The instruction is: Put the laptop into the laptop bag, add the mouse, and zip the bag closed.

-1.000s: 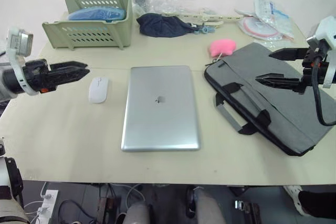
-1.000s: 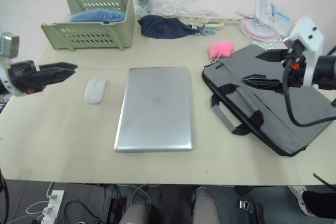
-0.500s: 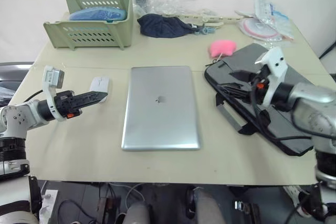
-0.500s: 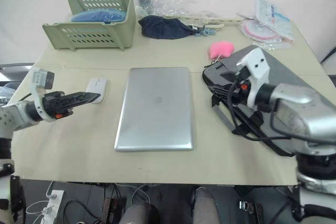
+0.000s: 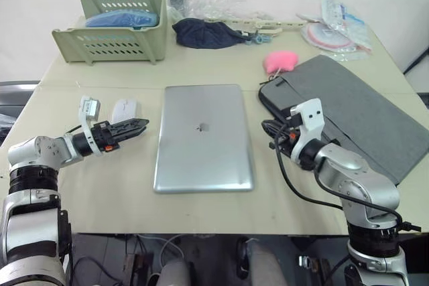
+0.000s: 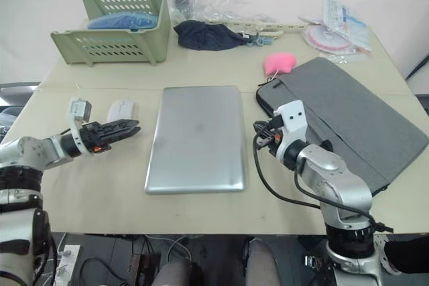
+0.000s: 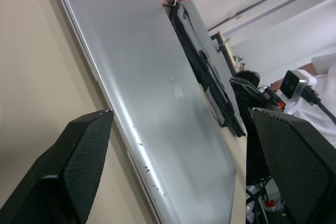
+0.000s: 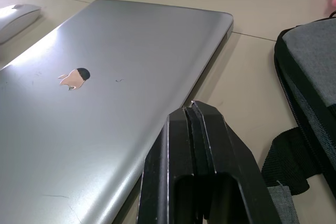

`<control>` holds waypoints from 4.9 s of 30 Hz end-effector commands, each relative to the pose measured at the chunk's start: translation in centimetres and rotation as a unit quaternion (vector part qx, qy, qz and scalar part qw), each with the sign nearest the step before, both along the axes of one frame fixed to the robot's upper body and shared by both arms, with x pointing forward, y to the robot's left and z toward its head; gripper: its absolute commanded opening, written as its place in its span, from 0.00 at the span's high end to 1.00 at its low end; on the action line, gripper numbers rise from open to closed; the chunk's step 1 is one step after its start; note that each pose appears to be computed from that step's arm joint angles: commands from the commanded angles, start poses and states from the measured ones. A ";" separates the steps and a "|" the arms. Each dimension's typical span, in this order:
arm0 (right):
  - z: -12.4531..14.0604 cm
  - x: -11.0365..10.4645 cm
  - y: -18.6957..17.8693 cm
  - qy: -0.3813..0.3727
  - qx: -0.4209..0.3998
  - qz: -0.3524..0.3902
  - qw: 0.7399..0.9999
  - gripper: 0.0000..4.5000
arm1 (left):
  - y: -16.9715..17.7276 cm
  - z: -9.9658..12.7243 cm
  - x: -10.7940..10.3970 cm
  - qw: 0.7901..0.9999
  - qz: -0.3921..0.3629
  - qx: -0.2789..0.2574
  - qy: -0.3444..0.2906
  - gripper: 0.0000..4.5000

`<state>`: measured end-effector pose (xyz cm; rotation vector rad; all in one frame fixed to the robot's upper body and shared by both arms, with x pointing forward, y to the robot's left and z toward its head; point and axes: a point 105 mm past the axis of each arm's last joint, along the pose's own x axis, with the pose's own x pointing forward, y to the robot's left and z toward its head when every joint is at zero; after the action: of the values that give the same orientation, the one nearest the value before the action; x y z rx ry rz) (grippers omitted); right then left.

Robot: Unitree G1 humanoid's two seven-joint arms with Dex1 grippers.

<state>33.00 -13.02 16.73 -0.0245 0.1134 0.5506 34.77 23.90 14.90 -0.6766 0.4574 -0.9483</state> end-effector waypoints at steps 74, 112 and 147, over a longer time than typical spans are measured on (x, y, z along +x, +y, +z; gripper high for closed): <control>-3.4 4.7 6.2 0.020 -0.124 0.063 0.990 0.98 | -4.9 -4.1 3.4 0.983 -0.030 0.151 0.100 0.00; -5.0 3.4 9.1 0.029 -0.117 0.106 0.987 0.98 | -6.7 -2.4 1.9 0.989 -0.071 -0.008 0.131 0.00; -0.6 1.9 5.3 -0.057 -0.192 0.081 0.976 1.00 | -5.6 -1.7 1.4 0.993 -0.070 -0.015 0.098 0.90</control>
<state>35.90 -8.48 13.15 -0.4539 0.1991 0.6490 36.15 18.60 13.28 -0.8301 0.6655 -1.0263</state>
